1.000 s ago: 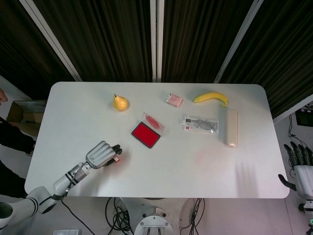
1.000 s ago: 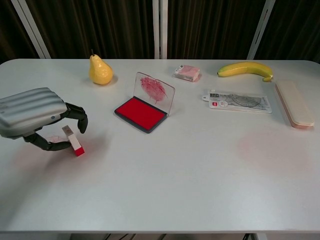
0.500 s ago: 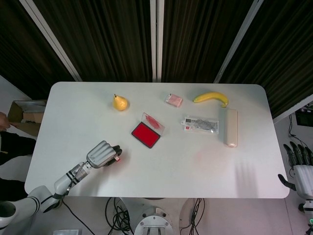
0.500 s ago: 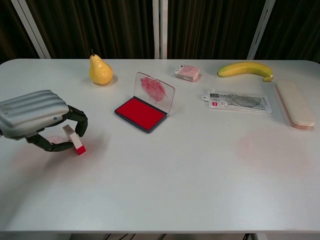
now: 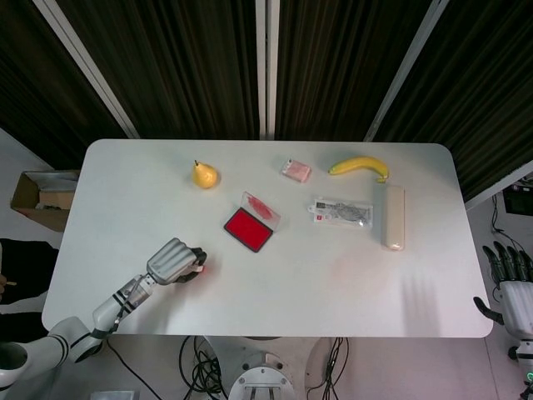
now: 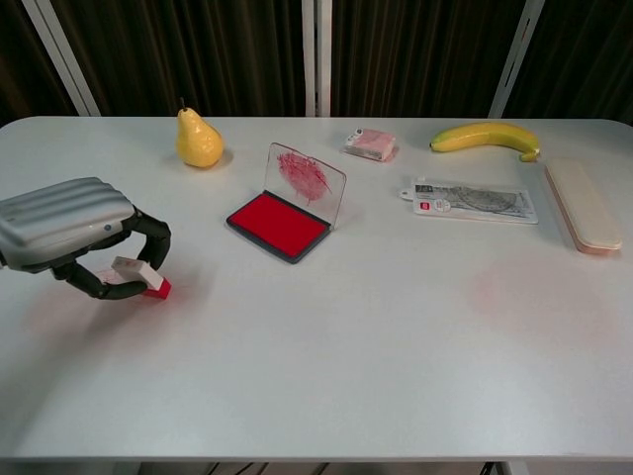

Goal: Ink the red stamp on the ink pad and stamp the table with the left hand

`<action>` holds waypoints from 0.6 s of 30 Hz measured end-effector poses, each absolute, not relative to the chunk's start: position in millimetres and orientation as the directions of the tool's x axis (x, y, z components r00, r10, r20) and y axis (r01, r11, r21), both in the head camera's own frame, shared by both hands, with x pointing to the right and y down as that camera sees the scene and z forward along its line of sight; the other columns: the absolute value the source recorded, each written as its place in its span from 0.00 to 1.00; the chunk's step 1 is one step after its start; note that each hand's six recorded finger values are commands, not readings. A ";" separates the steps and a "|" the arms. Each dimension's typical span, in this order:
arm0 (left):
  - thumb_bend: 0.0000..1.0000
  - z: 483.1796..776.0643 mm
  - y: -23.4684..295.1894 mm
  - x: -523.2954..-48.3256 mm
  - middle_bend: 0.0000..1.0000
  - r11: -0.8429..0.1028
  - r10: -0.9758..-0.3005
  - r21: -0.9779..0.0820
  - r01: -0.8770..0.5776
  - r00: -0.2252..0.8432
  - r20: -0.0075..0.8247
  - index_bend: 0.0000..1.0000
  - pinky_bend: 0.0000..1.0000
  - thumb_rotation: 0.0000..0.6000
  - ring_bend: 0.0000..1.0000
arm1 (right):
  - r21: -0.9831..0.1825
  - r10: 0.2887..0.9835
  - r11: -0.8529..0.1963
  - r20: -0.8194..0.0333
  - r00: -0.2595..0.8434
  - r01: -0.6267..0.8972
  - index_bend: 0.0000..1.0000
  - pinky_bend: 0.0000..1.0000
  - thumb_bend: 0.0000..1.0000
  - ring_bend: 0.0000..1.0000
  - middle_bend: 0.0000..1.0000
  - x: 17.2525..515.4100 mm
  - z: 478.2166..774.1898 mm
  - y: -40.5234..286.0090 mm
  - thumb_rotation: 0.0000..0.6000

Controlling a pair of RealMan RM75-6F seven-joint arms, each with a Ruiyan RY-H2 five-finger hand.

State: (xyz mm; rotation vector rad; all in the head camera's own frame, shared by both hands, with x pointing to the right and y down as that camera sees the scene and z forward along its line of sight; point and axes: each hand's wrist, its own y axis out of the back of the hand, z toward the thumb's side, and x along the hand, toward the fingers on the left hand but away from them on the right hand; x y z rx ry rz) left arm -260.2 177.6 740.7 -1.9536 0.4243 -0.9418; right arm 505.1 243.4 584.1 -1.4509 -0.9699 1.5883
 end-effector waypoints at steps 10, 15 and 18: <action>0.42 727.9 160.0 -258.8 0.66 -0.593 -0.641 -0.805 -0.031 0.623 0.449 0.65 1.00 1.00 0.96 | -0.907 0.907 -0.419 -0.416 -0.058 -0.043 0.00 0.00 0.11 0.00 0.00 503.5 584.3 242.5 1.00; 0.45 725.4 142.7 -249.2 0.68 -0.620 -0.650 -0.780 -0.079 0.608 0.455 0.67 1.00 1.00 0.99 | -0.906 0.907 -0.421 -0.418 -0.057 -0.042 0.00 0.00 0.11 0.00 0.00 502.4 585.1 243.3 1.00; 0.45 727.9 131.2 -238.3 0.69 -0.642 -0.647 -0.760 -0.102 0.604 0.465 0.67 1.00 1.00 0.99 | -0.907 0.908 -0.418 -0.415 -0.059 -0.043 0.00 0.00 0.11 0.00 0.00 503.0 584.1 243.5 1.00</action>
